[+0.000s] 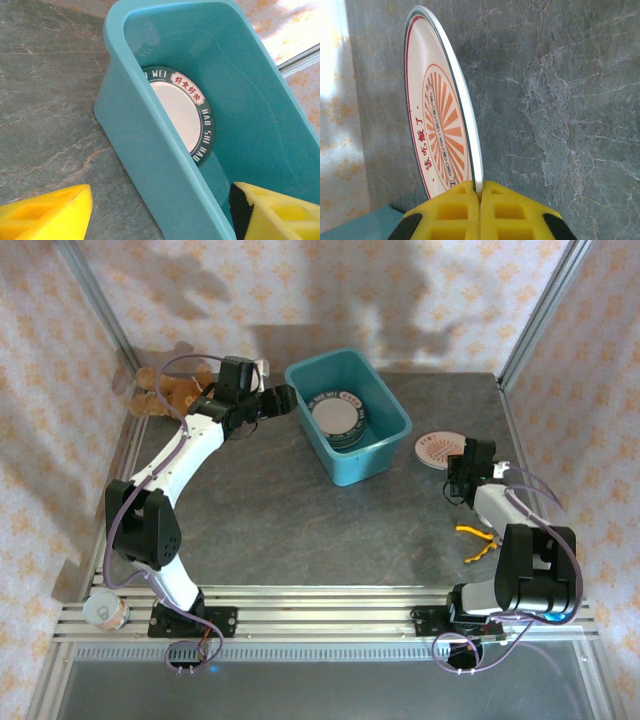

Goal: Place the plates into the plastic bin on the countertop

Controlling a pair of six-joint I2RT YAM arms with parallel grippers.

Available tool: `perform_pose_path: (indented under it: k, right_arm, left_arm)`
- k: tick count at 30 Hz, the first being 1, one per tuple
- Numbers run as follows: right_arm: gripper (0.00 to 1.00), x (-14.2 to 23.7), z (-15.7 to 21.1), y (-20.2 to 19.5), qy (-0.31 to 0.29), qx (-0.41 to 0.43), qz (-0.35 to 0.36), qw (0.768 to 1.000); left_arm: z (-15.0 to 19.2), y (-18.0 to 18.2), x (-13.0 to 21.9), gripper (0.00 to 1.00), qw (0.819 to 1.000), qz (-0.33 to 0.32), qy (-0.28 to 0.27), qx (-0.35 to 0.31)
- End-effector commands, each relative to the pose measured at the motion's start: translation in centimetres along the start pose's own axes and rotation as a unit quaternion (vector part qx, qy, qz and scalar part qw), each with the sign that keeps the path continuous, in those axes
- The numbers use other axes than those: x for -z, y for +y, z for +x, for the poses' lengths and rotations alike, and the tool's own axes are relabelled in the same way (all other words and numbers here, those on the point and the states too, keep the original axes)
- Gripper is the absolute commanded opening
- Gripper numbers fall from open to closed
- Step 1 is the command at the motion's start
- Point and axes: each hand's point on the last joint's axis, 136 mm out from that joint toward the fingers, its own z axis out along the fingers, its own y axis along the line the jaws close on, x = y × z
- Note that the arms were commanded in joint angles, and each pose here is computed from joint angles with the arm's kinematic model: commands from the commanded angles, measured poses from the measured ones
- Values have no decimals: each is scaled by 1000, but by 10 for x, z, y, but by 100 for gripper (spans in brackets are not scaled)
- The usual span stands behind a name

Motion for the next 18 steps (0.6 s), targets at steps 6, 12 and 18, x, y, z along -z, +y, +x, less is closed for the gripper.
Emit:
perform_pose_path:
  k: [6, 12, 18]
  right_arm:
    - [0, 39, -18, 40, -41, 32, -59, 997]
    - [0, 68, -29, 74, -62, 57, -93, 992]
    - [0, 104, -38, 118, -79, 78, -149, 983]
  left_arm:
    - [-16, -10, 16, 74, 999, 15, -28, -5]
    - [-17, -10, 16, 74, 1000, 14, -27, -9]
    - [-19, -9, 15, 74, 999, 10, -27, -14]
